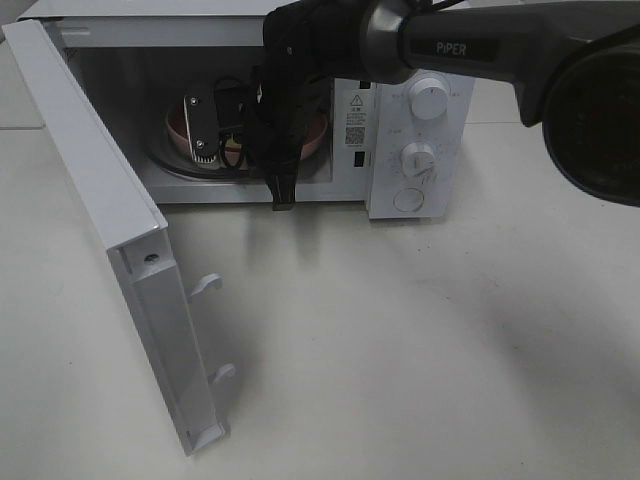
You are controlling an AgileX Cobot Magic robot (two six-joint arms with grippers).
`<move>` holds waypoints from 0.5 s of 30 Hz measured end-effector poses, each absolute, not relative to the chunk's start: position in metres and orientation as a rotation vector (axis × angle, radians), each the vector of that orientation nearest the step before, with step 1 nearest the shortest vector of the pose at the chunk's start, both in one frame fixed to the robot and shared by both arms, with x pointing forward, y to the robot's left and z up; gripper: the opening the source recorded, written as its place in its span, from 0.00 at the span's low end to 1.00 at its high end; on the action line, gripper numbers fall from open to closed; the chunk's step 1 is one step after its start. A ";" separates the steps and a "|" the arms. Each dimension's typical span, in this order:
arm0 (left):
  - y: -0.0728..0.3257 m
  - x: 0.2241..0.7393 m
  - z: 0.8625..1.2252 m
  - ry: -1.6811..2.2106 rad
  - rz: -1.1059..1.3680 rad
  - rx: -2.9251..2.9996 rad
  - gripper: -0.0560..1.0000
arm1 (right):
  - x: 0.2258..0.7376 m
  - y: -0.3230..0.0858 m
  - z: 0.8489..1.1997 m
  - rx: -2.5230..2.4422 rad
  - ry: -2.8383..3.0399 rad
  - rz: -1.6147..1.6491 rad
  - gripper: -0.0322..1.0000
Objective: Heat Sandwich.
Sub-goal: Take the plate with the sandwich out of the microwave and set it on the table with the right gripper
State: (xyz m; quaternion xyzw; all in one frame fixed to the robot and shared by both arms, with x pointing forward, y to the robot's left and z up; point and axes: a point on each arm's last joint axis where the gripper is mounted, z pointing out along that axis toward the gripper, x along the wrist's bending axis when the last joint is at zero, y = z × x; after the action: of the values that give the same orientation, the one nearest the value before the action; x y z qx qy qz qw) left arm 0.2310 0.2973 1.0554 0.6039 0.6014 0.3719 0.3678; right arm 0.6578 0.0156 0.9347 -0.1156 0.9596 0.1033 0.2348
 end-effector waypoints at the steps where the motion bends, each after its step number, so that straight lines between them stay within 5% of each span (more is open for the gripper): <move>1: 0.297 0.231 1.055 1.545 0.955 1.551 0.99 | 0.657 0.016 0.935 -0.320 2.634 0.283 0.13; 15: 0.297 0.231 1.055 1.545 0.955 1.551 0.99 | 0.630 0.002 0.939 -0.350 2.586 0.313 0.13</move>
State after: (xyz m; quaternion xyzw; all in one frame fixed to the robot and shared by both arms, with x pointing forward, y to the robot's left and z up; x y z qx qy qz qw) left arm 0.2310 0.2973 1.0554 0.6039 0.6014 0.3719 0.3678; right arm 0.6300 0.0016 0.9390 -0.1288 0.9517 0.1152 0.2537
